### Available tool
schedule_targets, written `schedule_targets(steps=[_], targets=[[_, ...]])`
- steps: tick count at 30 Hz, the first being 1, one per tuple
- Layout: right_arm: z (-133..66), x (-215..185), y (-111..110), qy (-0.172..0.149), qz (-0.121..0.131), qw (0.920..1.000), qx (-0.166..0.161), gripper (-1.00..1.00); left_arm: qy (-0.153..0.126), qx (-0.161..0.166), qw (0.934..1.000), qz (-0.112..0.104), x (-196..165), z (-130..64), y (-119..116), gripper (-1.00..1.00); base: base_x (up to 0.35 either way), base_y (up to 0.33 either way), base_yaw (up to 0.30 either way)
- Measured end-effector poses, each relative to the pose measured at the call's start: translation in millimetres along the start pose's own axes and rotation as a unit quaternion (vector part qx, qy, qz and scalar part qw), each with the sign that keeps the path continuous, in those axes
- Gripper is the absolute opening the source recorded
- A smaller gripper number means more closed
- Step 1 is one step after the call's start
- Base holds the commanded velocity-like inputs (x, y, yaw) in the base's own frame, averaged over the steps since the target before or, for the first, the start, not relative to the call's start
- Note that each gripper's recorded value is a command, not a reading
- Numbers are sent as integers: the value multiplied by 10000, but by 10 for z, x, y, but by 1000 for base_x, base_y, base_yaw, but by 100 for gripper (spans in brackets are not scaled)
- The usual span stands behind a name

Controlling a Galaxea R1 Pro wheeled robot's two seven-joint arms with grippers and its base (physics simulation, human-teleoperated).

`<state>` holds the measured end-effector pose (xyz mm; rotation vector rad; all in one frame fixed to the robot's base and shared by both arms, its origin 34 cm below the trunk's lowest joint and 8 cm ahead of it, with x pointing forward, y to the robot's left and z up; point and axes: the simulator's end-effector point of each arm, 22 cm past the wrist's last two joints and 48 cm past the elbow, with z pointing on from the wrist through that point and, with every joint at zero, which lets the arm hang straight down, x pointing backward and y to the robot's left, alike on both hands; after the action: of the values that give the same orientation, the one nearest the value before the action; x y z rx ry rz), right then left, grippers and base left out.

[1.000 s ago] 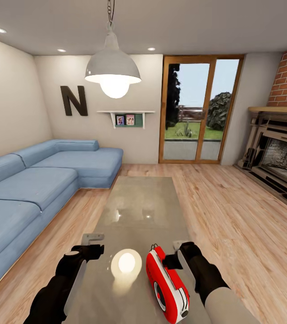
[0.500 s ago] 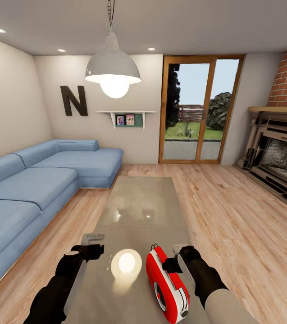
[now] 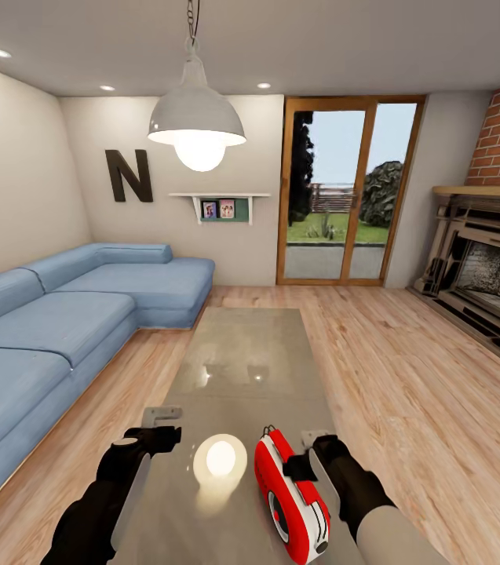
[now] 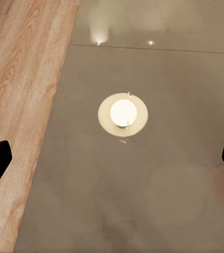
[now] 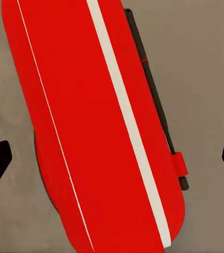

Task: Turn on the radio receiver that's on the table in the living room.

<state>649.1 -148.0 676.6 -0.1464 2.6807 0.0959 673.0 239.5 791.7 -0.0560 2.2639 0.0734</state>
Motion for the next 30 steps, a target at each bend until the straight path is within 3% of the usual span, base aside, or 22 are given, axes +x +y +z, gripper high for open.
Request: schedule_targets(steps=[30], targets=[[199,243,-6,4,3,10000,17,100,13,-4,10000,9,16,4,11,100,0,0,0]])
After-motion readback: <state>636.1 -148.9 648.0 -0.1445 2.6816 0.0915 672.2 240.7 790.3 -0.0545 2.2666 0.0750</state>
